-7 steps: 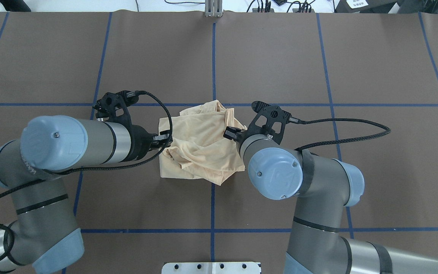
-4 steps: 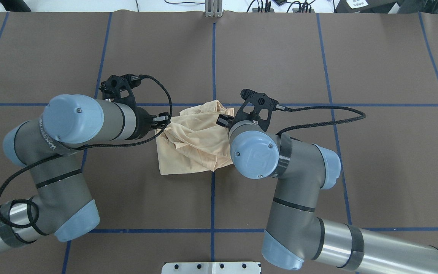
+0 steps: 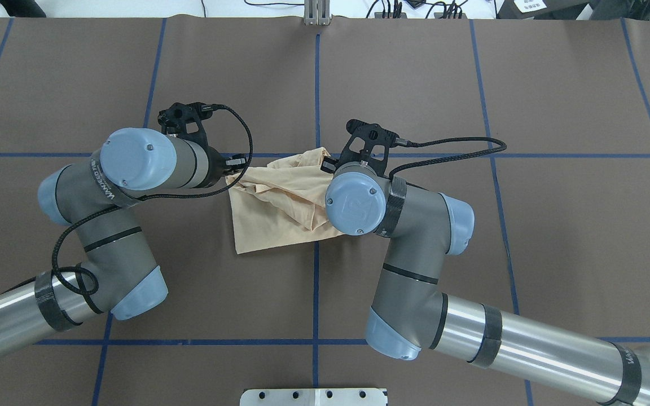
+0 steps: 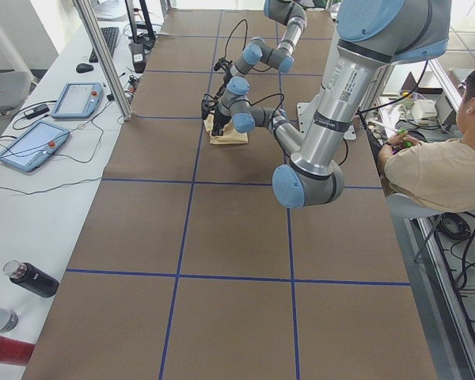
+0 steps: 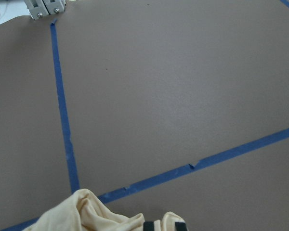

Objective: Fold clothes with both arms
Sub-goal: 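Lift the bunched shirt with both grippers and fold it over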

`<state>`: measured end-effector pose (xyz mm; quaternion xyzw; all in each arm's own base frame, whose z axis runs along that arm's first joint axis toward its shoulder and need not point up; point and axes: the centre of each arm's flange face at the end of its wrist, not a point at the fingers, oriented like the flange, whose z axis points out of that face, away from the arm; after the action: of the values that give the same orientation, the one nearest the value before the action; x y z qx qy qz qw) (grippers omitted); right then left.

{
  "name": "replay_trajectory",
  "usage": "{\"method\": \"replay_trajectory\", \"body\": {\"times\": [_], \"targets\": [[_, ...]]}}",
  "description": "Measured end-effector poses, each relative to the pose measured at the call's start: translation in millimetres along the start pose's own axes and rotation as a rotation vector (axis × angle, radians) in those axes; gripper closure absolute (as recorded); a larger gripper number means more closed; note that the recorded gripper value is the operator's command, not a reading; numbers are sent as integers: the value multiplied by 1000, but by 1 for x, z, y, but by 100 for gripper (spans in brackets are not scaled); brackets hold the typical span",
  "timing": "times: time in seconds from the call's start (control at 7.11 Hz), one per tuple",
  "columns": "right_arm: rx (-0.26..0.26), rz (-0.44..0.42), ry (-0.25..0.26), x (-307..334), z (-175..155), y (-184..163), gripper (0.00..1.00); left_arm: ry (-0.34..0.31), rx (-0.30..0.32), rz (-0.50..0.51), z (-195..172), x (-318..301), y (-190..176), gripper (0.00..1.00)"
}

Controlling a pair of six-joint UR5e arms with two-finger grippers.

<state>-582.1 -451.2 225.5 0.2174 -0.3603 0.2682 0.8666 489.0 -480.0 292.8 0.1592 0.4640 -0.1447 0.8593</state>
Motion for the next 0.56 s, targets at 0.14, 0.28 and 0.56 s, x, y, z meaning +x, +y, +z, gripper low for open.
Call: {"method": "replay_trajectory", "body": {"times": [0.14, 0.28, 0.56], "targets": [[-44, 1, -23, -11, -9, -14, 0, 11, 14, 42, -4, 0, -8, 0], [-103, 9, -56, -24, -24, -28, 0, 29, 11, 99, -15, -2, -21, 0], [-147, 5, -86, -37, -46, -24, 3, 49, -32, 231, -36, -31, -52, 0]]}}
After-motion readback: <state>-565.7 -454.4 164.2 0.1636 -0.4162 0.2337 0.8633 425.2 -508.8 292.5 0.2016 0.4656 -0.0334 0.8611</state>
